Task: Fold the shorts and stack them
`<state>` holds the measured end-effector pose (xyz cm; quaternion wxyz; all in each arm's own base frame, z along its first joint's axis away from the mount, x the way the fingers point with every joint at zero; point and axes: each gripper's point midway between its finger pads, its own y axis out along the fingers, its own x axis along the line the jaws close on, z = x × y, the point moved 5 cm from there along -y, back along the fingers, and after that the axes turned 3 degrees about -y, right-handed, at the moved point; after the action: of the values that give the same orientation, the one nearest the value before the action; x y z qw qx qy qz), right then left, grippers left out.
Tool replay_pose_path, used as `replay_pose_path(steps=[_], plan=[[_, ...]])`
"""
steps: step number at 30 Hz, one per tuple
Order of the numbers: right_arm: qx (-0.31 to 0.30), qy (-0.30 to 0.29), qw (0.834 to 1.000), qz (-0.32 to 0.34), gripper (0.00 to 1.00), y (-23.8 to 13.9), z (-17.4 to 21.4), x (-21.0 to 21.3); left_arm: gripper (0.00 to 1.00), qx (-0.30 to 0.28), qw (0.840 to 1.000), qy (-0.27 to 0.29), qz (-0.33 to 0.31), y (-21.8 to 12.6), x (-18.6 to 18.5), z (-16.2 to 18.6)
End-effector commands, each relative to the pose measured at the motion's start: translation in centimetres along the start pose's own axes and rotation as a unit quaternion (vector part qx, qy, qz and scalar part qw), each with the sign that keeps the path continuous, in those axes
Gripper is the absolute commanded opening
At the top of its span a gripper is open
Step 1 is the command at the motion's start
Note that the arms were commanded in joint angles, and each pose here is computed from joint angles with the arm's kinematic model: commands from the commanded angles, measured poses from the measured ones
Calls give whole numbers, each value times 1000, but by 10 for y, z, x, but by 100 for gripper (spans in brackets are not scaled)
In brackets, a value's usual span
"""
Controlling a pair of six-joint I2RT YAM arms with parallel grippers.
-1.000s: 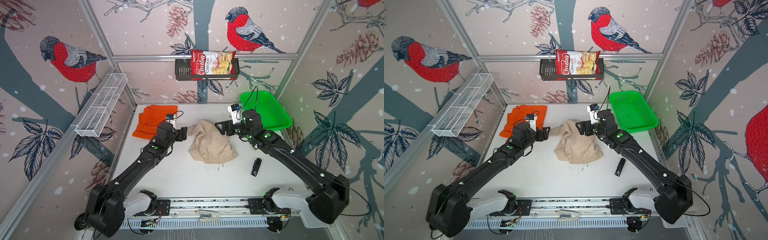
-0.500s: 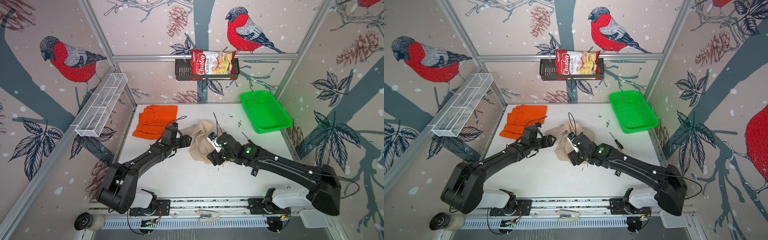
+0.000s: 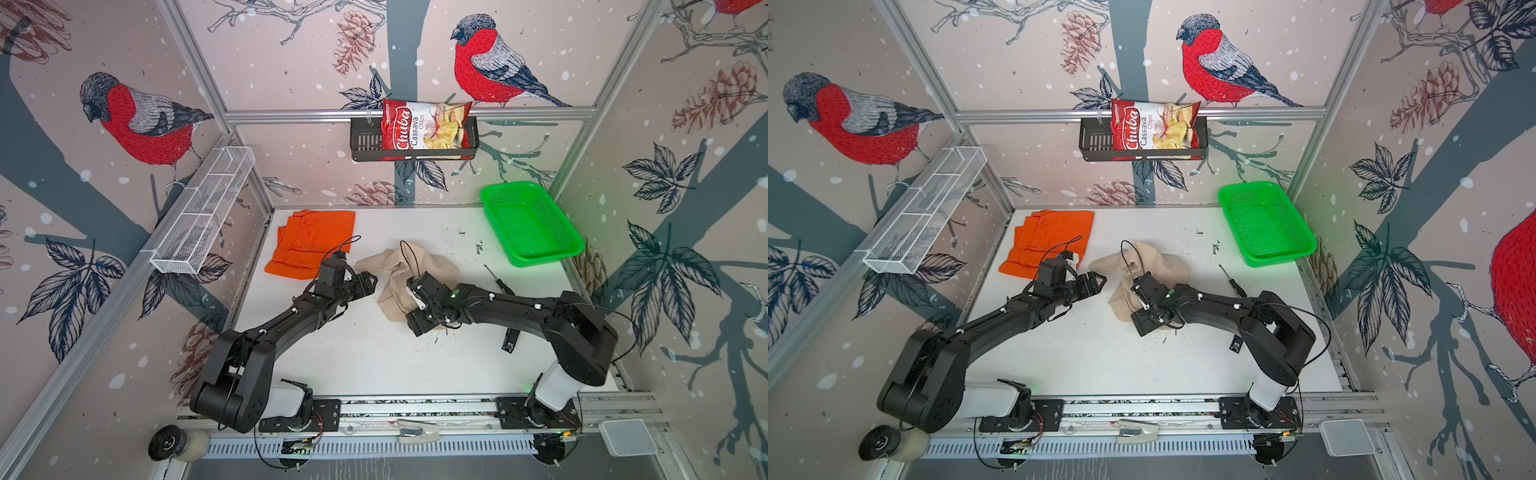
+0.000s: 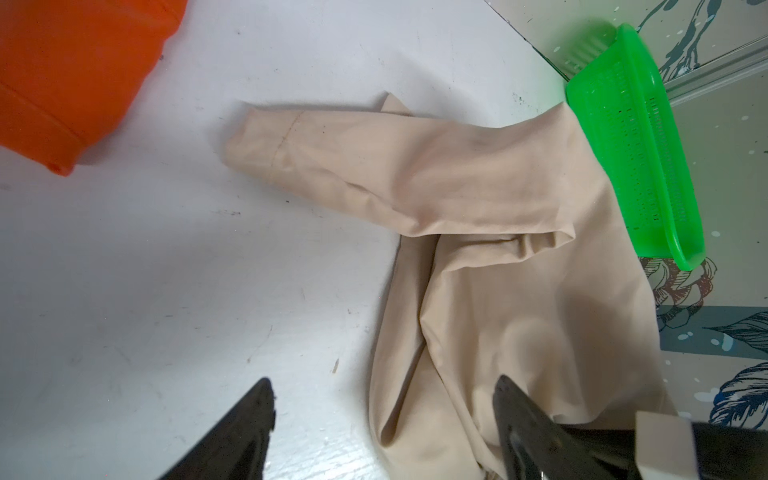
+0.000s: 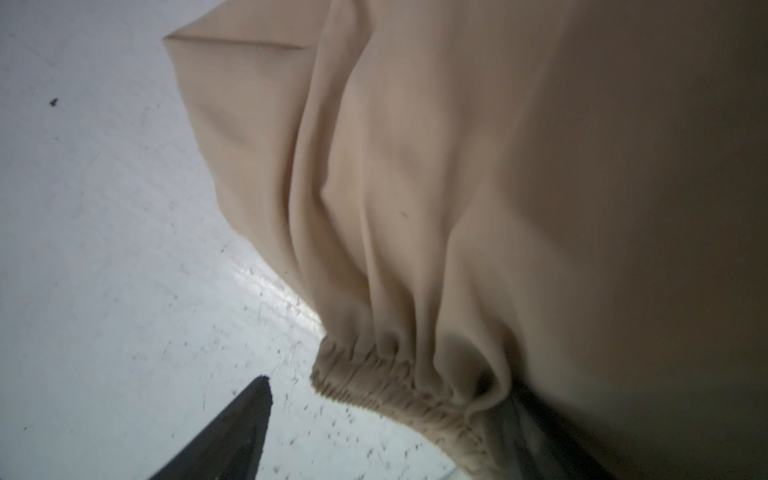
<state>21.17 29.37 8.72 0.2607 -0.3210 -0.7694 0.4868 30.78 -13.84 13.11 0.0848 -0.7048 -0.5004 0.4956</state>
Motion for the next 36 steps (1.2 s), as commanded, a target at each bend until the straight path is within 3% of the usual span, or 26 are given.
replay_pose_path(steps=[1,6,10,18,22,31,36], plan=[[-11,33,999,-2,84,11,-9,-1,82,-7,1000,5,9,1,-4,-5],[5,57,997,51,77,31,-4,-14,82,-5,1000,8,8,2,-4,-6],[5,54,995,81,51,28,-6,-20,82,-5,1000,14,3,1,-5,-9],[-122,46,991,-11,20,-59,-61,-8,82,-9,1000,23,3,-1,-9,-15],[-185,47,979,-74,14,-106,-85,-8,82,-12,999,33,12,-3,-15,-20],[-356,24,920,-162,14,-227,-145,-8,82,-50,995,73,38,-25,-40,-41],[-461,69,862,-201,14,-300,-171,-26,82,-98,984,128,81,-50,-62,-53]])
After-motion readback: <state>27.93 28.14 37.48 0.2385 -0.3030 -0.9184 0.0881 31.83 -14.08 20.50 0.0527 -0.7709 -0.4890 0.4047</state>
